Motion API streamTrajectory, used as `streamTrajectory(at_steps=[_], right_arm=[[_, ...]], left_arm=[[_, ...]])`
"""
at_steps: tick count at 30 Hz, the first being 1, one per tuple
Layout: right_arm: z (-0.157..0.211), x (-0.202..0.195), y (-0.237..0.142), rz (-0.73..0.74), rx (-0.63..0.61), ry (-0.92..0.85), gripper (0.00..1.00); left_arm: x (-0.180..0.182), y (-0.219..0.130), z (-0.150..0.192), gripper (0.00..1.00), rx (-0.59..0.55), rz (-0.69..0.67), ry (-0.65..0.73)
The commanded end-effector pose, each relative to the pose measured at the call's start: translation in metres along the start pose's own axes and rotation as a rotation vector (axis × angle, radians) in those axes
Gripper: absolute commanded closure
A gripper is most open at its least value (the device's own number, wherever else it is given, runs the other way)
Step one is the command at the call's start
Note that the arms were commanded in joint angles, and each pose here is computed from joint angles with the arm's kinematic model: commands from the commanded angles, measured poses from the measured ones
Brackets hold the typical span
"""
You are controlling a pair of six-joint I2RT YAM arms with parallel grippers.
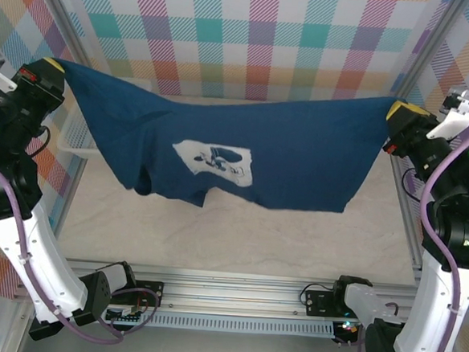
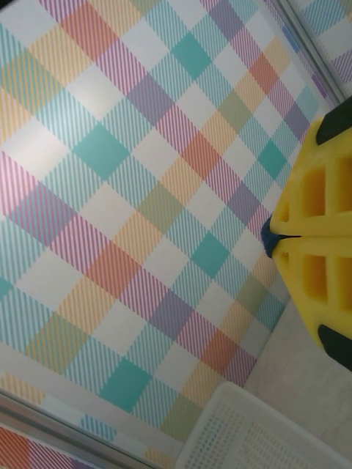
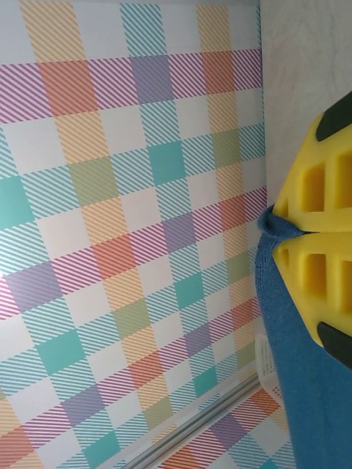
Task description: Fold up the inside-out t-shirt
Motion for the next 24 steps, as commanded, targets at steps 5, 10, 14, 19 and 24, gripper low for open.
streamTrajectory(at_steps=[5, 10, 14, 19, 24], right_arm=[[0.019, -0.067, 0.127, 0.086, 0.095, 0.113, 1.00], [-0.054, -0.050, 0.173, -0.021, -0.073, 0.111, 1.00], [-0.112, -0.025, 0.165, -0.091, -0.208, 0.074, 1.00], [-0.150, 0.004, 0.137, -0.170, -0.313, 0.037, 1.00], [-0.097, -0.007, 0.153, -0.171, -0.125, 0.060, 1.00]], left_arm=[[0.074, 0.102, -0.004, 1.00, 0.045, -0.130, -0.065], [0.039, 0.132, -0.059, 1.00, -0.048, 0.008, -0.065], [-0.013, 0.115, -0.107, 1.00, -0.201, 0.183, -0.030], [-0.046, 0.091, -0.129, 1.00, -0.285, 0.321, -0.041], [-0.039, 0.100, -0.084, 1.00, -0.088, 0.299, -0.065]])
Point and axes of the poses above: each hand's point on the last joint's axis, 136 mm out from that joint toward the fingers, its own y axis out along the fingers, its own x axis along the line the jaws close on, z = x × y, the point moved 1 cm from there along -y, back along the fingers, and after that the axes turned 2 degrees about y, right-handed, at the moved point
